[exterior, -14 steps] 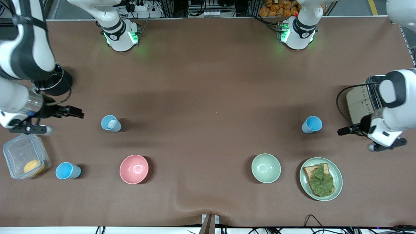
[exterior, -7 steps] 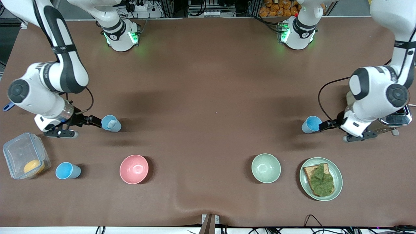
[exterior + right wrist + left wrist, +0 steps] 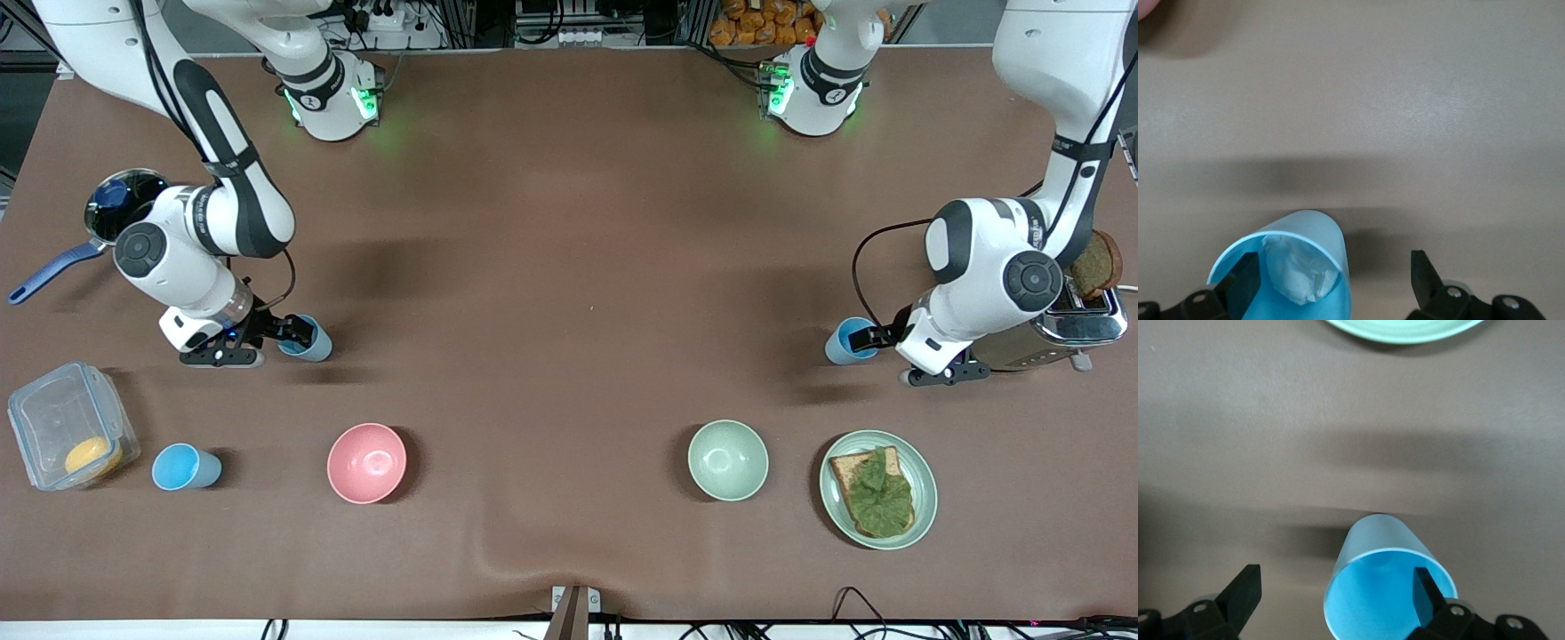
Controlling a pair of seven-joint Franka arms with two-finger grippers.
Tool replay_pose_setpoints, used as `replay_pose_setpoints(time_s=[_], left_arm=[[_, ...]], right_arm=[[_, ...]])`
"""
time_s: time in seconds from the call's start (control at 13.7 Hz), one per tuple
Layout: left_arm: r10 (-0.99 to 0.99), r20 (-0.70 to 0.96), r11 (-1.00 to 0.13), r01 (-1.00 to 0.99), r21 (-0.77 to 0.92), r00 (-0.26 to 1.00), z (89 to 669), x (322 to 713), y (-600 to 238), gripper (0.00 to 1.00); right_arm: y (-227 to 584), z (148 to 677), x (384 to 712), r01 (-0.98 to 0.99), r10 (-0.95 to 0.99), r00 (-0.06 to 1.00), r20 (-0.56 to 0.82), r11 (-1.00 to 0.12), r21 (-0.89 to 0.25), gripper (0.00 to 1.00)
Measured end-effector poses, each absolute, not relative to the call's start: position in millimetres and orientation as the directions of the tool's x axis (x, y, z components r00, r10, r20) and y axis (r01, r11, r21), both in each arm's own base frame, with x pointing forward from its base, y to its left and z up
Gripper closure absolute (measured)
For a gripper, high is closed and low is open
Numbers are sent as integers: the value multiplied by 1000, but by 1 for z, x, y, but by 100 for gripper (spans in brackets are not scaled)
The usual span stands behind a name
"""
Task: Stack blue cups with both arms
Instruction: 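Close the right gripper on one cup while the left gripper grasps another, then lift both held blue cups and carry them toward the table middle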
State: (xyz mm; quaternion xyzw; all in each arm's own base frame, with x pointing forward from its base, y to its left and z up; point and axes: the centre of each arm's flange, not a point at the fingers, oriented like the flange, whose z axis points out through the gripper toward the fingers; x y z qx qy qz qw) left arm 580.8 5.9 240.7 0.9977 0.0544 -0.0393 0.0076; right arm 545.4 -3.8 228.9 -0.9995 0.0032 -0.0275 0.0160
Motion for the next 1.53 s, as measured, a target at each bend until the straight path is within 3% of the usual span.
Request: replay_pose_setpoints(time_s=[0.07,0.29,0.37,0.73,0.95,1.1,1.53], left_arm=[[108,-87,-994,110,11,990,236,580,6,0],[110,-103,-994,112,11,989,227,578,6,4],[111,-105,-994,113,11,988,226,578,6,11],[127,-106,-992,128,9,986,225,578,6,66],[137,-104,-990,139,9,985,226,578,6,96],[138,-101,-990,139,9,985,228,578,5,96],[190,-89,-982,191,4,978,235,581,6,96]], right_arm=[[-4,229,545,6,4,998,55,-999,-32,0],[-4,223,542,21,20,999,42,-999,-31,32],[-4,219,541,22,21,999,33,-999,-31,41],[-3,220,547,29,28,999,44,-999,-30,97],[-2,231,557,34,31,997,71,-999,-29,97],[1,244,570,40,37,996,85,-999,-31,97],[38,336,617,56,60,997,-55,-996,-73,97]])
